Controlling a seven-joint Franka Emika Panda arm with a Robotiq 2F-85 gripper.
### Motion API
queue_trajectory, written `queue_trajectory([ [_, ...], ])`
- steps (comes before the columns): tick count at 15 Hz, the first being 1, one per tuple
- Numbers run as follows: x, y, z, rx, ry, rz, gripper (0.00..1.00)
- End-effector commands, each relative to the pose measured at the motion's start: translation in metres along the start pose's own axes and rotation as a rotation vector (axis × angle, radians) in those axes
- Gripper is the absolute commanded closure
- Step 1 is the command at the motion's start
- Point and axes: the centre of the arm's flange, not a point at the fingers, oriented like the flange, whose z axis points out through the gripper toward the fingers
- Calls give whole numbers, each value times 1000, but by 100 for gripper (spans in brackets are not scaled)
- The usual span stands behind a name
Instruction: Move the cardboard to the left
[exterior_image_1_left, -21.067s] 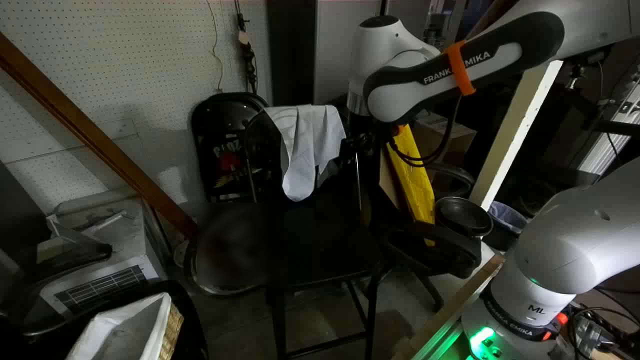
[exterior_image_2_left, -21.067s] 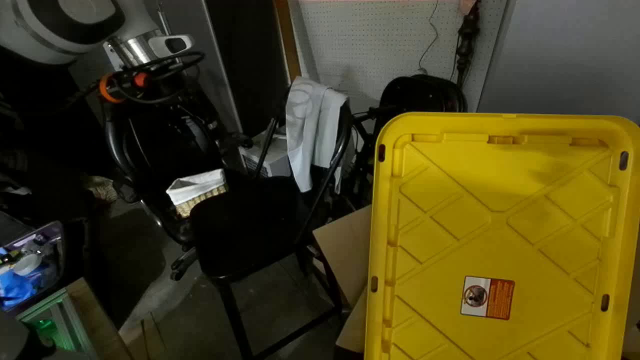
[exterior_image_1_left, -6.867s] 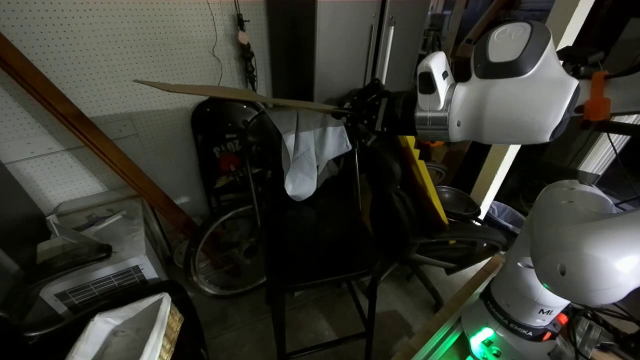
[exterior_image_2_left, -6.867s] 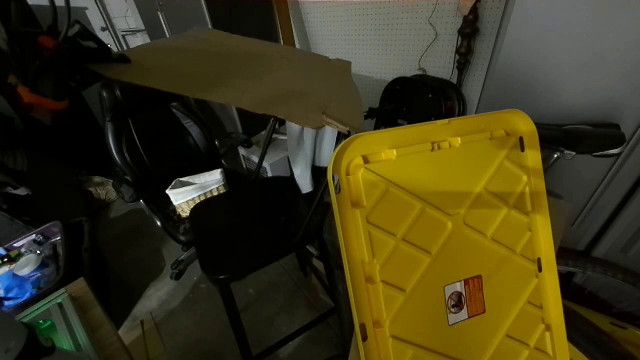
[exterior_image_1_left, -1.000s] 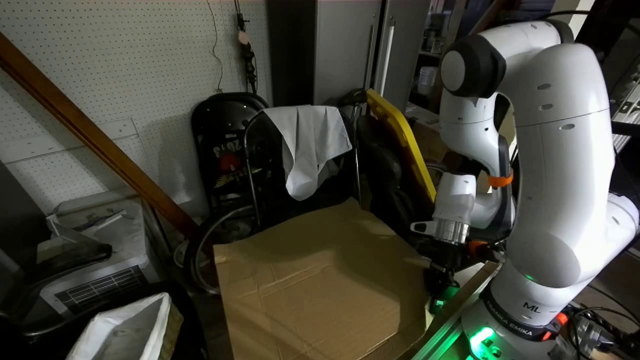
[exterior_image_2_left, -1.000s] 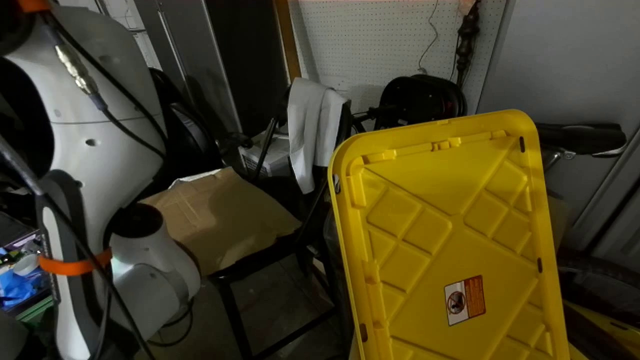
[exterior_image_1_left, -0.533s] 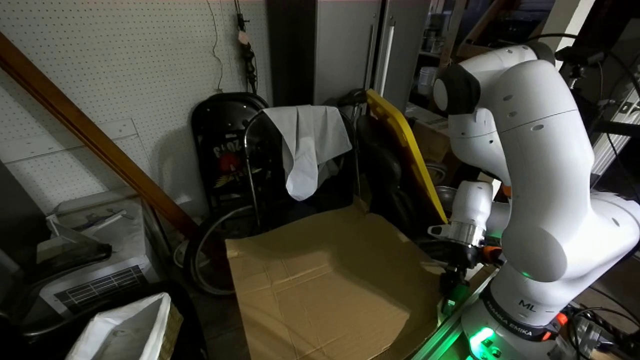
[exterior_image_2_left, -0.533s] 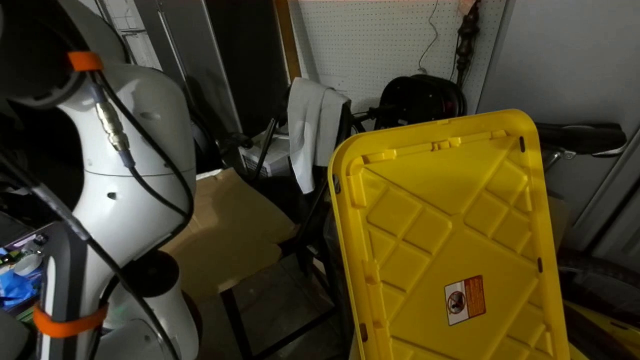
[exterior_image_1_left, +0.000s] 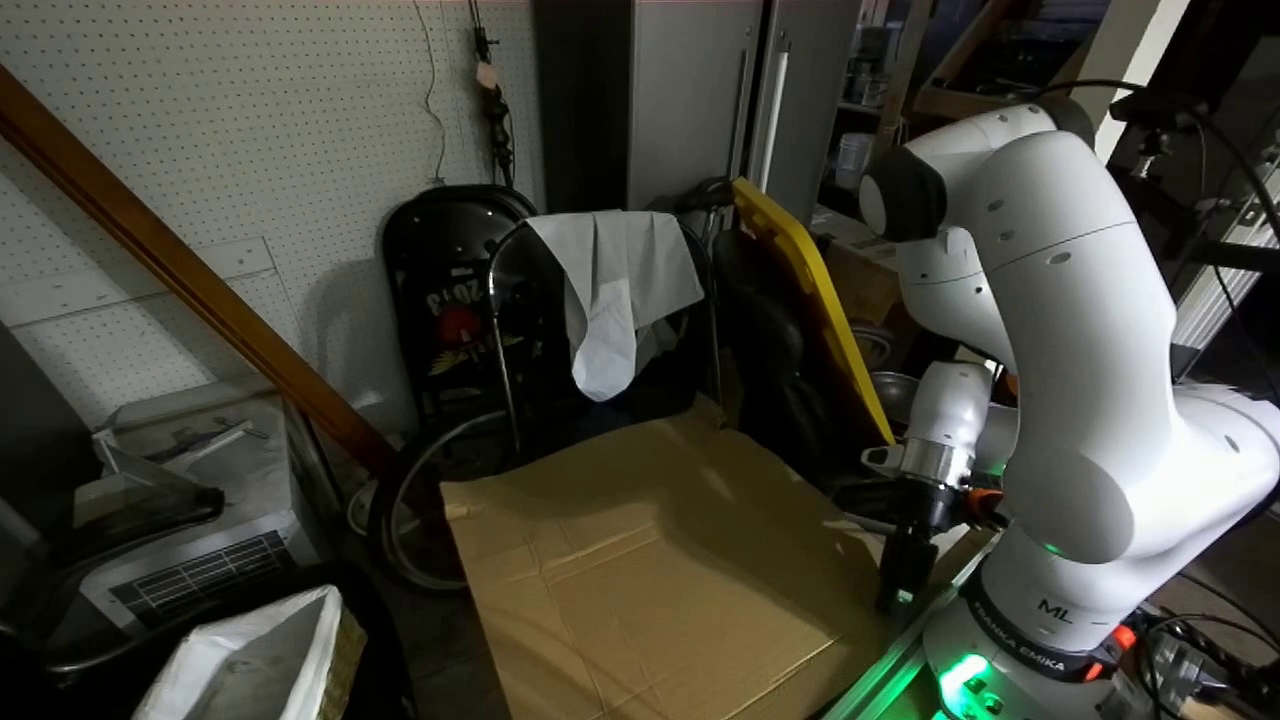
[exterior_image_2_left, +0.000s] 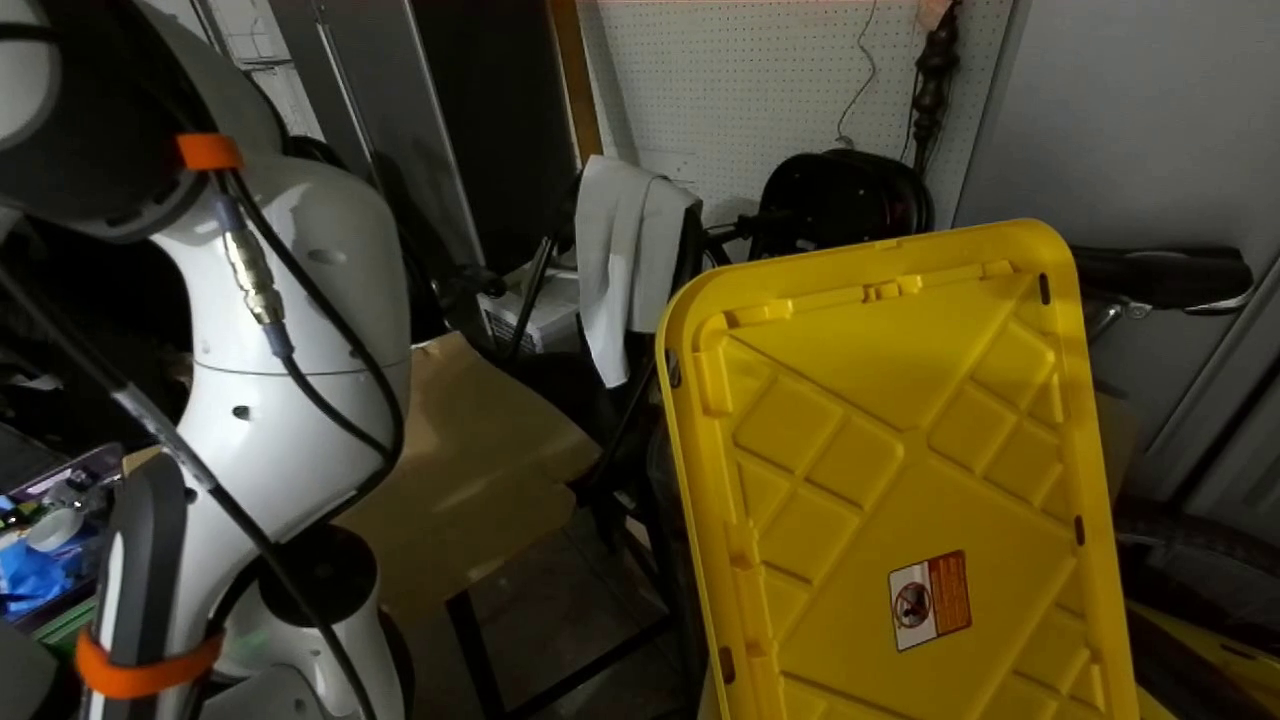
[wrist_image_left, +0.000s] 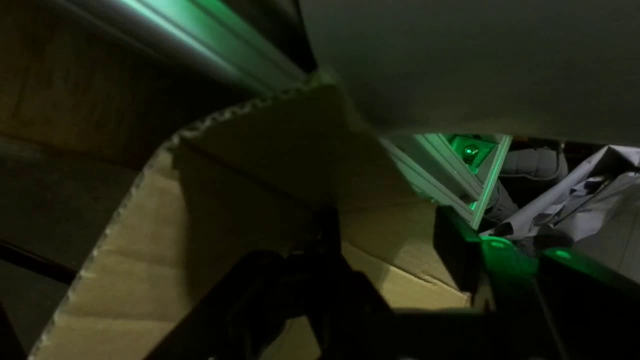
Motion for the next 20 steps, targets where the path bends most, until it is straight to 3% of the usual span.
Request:
queue_trajectory([
  [1,-13,-4,-19,-47,31,51,15],
  [3,-23,-8,-28,-94,36,71,1],
  [11,-66,-49,-73,-294,135,141,0],
  [13,-76,-68,-89,-369,186,108,0],
  [20,-85,-124,-131,-611,237,-43,0],
])
